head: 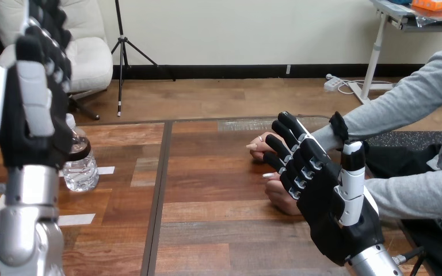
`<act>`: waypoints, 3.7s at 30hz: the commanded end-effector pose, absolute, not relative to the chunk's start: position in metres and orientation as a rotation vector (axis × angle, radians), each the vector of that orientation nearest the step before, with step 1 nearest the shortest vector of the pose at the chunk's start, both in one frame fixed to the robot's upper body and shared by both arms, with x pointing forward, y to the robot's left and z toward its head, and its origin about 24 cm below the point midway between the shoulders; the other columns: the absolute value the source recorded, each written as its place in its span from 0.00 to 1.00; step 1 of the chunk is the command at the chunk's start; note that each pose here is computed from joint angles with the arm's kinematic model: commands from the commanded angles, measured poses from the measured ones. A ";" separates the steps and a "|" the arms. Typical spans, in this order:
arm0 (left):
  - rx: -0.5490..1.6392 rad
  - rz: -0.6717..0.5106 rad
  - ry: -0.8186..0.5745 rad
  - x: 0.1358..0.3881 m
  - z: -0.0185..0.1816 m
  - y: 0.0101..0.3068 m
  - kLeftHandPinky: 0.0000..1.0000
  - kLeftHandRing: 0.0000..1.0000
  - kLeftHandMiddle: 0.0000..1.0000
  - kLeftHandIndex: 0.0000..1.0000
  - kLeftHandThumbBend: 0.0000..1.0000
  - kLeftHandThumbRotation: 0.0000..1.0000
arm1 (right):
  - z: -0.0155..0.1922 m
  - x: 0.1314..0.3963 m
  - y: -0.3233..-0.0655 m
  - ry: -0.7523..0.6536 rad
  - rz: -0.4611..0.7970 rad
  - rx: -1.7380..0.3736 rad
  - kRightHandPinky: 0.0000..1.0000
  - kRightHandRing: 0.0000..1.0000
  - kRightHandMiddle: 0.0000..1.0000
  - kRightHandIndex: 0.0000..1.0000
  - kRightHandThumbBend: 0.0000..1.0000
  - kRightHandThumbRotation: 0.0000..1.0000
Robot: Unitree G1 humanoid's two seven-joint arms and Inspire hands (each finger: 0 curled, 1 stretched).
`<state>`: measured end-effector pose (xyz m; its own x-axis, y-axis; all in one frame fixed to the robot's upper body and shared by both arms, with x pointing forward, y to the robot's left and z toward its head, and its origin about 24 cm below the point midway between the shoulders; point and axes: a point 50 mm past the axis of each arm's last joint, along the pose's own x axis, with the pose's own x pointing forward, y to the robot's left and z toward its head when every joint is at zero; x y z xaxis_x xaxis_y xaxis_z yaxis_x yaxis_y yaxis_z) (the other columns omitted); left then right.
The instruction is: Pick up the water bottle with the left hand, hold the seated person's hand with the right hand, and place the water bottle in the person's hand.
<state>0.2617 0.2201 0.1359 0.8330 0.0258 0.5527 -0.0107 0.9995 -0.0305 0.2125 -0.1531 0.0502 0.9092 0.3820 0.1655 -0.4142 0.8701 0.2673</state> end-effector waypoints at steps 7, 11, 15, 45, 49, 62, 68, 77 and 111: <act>0.002 0.075 -0.665 0.281 0.166 0.235 1.00 1.00 1.00 1.00 0.83 1.00 | 0.072 0.223 -0.148 -0.213 0.443 0.299 1.00 1.00 1.00 0.97 0.93 1.00; -0.006 0.093 -0.656 0.286 0.169 0.240 1.00 1.00 1.00 1.00 0.82 1.00 | 0.072 0.223 -0.148 -0.213 0.441 0.297 1.00 1.00 1.00 0.97 0.93 1.00; -0.009 0.109 -0.646 0.290 0.170 0.244 1.00 1.00 1.00 1.00 0.79 1.00 | 0.072 0.223 -0.148 -0.212 0.440 0.299 1.00 1.00 0.99 0.97 0.93 1.00; -0.014 0.297 -0.445 0.336 0.145 0.286 1.00 1.00 1.00 1.00 0.71 1.00 | 0.073 0.221 -0.149 -0.216 0.444 0.307 1.00 1.00 1.00 0.97 0.93 1.00; -0.019 0.323 -0.419 0.339 0.141 0.291 1.00 1.00 1.00 1.00 0.72 1.00 | 0.073 0.221 -0.149 -0.214 0.444 0.307 1.00 1.00 0.99 0.97 0.92 1.00; 0.017 0.386 -0.326 0.347 0.129 0.305 1.00 1.00 1.00 1.00 0.72 1.00 | 0.072 0.221 -0.149 -0.215 0.445 0.301 1.00 1.00 0.99 0.96 0.93 1.00; 0.039 0.396 -0.287 0.348 0.124 0.308 1.00 1.00 1.00 1.00 0.69 1.00 | 0.073 0.221 -0.149 -0.214 0.449 0.304 1.00 1.00 0.99 0.96 0.92 1.00; 0.055 0.403 -0.228 0.350 0.117 0.312 1.00 1.00 1.00 1.00 0.64 1.00 | 0.072 0.221 -0.149 -0.212 0.449 0.306 1.00 1.00 0.99 0.96 0.92 1.00; 0.057 0.443 -0.072 0.353 0.105 0.321 1.00 1.00 1.00 1.00 0.65 0.96 | 0.072 0.222 -0.149 -0.219 0.451 0.307 1.00 1.00 0.99 0.96 0.92 1.00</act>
